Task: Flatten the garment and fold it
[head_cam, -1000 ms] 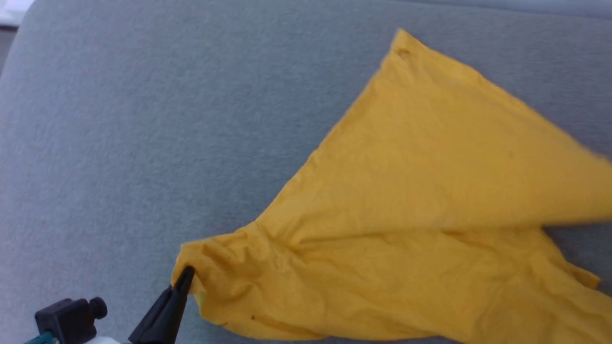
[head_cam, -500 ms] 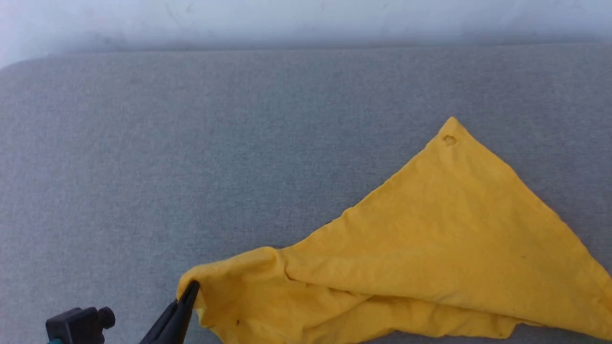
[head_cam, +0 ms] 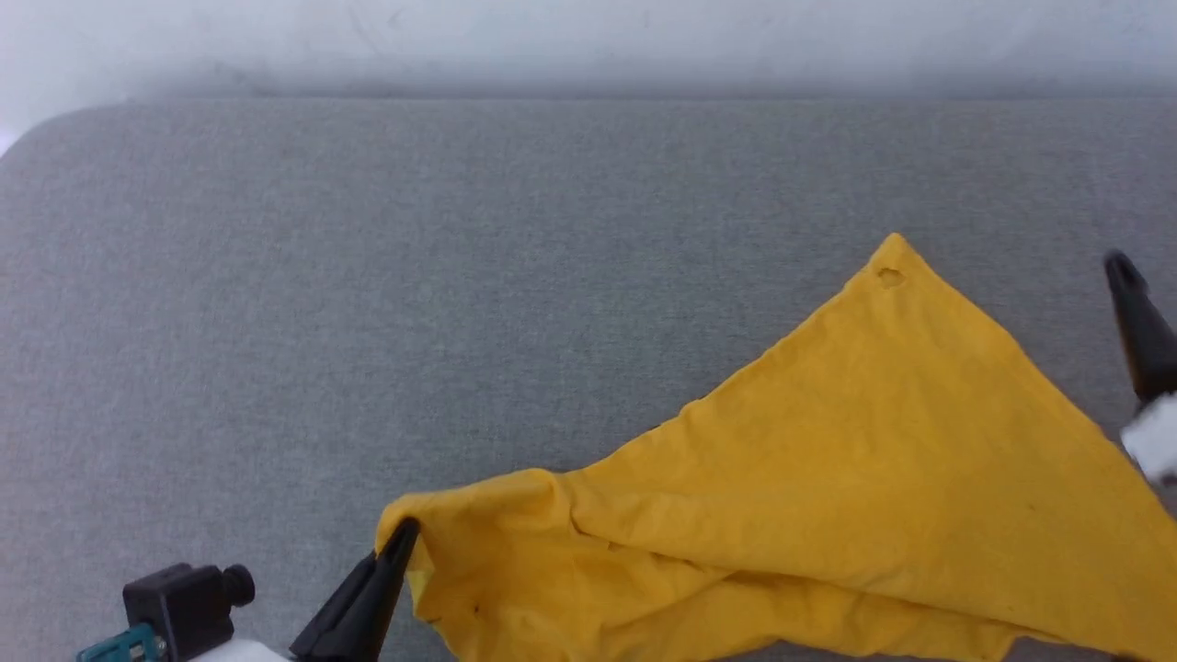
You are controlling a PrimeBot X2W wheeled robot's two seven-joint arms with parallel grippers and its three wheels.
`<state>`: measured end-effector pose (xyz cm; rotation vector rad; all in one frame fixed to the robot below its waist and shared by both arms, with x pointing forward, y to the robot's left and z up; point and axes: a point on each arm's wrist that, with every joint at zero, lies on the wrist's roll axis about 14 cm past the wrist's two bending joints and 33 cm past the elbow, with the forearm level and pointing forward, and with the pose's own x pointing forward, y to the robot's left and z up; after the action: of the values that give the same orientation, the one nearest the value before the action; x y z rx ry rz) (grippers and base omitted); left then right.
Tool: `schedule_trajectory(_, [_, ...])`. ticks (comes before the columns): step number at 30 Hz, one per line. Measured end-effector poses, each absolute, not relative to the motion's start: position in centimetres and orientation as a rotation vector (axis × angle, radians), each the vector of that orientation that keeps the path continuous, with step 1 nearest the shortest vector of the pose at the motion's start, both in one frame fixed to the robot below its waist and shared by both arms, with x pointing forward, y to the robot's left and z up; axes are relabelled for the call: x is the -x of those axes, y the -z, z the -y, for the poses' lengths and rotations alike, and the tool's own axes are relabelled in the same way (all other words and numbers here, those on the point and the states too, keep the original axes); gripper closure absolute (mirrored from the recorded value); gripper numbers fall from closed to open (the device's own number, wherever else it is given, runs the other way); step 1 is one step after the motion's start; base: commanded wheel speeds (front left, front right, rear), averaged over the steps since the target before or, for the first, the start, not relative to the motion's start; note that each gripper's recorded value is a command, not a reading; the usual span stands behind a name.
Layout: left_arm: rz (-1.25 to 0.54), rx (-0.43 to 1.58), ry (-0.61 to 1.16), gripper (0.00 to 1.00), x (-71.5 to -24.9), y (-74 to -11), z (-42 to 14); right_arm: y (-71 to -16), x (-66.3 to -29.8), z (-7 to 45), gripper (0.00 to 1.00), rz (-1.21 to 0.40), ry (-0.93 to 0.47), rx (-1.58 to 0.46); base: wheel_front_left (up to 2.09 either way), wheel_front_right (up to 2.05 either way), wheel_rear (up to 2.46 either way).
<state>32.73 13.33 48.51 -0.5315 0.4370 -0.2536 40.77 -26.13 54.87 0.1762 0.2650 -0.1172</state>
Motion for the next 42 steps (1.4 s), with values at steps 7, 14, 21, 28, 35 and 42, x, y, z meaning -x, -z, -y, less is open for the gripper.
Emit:
schedule_trajectory(7, [-0.439,0.533,0.245,1.0,-34.0,-47.9,-13.6,-50.7,-47.1,21.1,0.0,-0.477,-0.031,-0.108,0.0,0.0,0.0])
schedule_trajectory(14, [-0.468,0.548,0.213,1.0,-34.8,-46.4,-14.0,-44.7,-50.1,20.1,0.0,-0.687,-0.068,0.017,0.0,0.0,0.0])
schedule_trajectory(21, [-0.511,0.553,0.167,1.0,-35.0,-44.4,-14.9,-40.3,-51.8,20.2,0.0,-0.794,-0.064,0.064,0.0,0.0,0.0])
schedule_trajectory(28, [-0.546,0.551,0.129,1.0,-35.0,-42.9,-15.6,-37.1,-52.1,19.5,0.64,-0.89,-0.077,0.064,0.0,0.0,0.0])
schedule_trajectory(35, [-0.547,0.546,0.115,1.0,-35.0,-42.7,-16.1,-37.3,-51.9,18.7,1.0,-0.924,-0.099,0.052,0.0,0.0,0.0])
schedule_trajectory(42, [-0.404,0.505,0.07,1.0,-36.9,-45.2,-17.9,-40.5,-52.0,18.2,1.0,-0.8,-0.102,-0.019,0.0,0.0,0.0])
